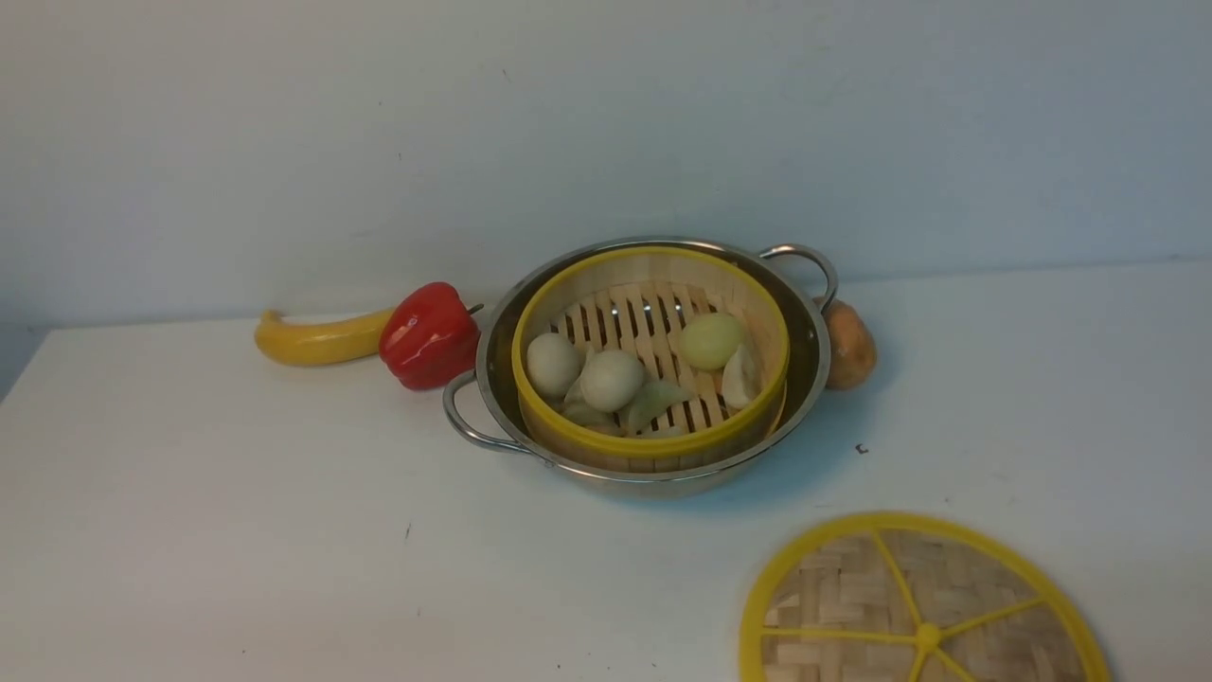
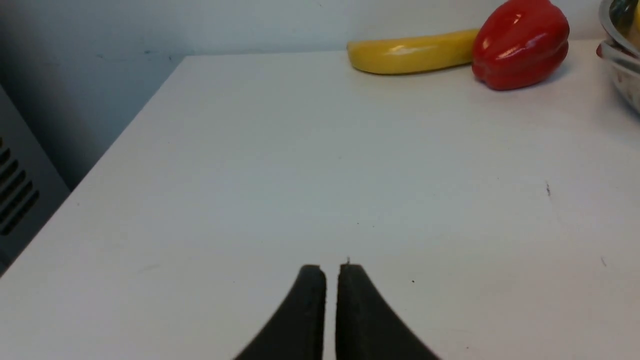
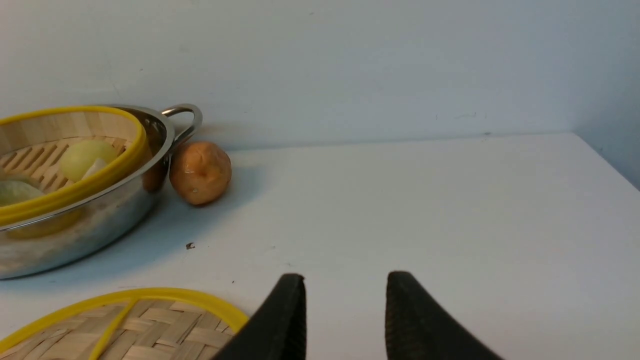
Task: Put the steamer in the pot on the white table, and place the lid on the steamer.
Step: 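Move the gripper down to the bamboo steamer lid and grasp its center knob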
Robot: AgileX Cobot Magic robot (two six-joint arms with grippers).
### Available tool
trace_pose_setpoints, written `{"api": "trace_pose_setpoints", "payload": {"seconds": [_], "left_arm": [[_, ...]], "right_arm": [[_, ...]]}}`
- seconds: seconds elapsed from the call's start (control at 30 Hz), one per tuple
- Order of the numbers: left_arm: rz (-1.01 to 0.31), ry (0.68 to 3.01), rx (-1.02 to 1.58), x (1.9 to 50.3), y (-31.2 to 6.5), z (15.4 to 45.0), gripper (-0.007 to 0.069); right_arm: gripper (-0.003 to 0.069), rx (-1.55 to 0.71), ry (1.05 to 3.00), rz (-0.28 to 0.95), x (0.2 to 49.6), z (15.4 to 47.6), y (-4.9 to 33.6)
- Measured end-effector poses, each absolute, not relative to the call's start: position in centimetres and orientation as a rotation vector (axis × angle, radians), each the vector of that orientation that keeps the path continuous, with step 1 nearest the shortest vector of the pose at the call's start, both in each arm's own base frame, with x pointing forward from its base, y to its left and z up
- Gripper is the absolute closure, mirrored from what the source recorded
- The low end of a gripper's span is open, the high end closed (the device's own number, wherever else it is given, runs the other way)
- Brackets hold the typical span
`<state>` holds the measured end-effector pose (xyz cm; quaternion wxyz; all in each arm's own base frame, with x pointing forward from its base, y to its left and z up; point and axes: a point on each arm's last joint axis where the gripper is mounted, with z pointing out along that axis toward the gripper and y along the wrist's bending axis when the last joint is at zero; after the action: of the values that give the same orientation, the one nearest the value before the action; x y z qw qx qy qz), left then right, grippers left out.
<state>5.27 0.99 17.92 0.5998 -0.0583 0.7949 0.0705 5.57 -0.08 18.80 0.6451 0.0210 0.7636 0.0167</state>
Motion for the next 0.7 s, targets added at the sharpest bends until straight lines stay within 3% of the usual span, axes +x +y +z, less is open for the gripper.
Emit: {"api": "trace_pose_setpoints", "payload": {"seconds": [0.7], "left_arm": [[0.164,1.843,-0.135,5.27,0.99,17.92,0.0586]], "right_arm": [[0.0417,0.048,1.738,0.038,5.57,18.8,-0.08]]}}
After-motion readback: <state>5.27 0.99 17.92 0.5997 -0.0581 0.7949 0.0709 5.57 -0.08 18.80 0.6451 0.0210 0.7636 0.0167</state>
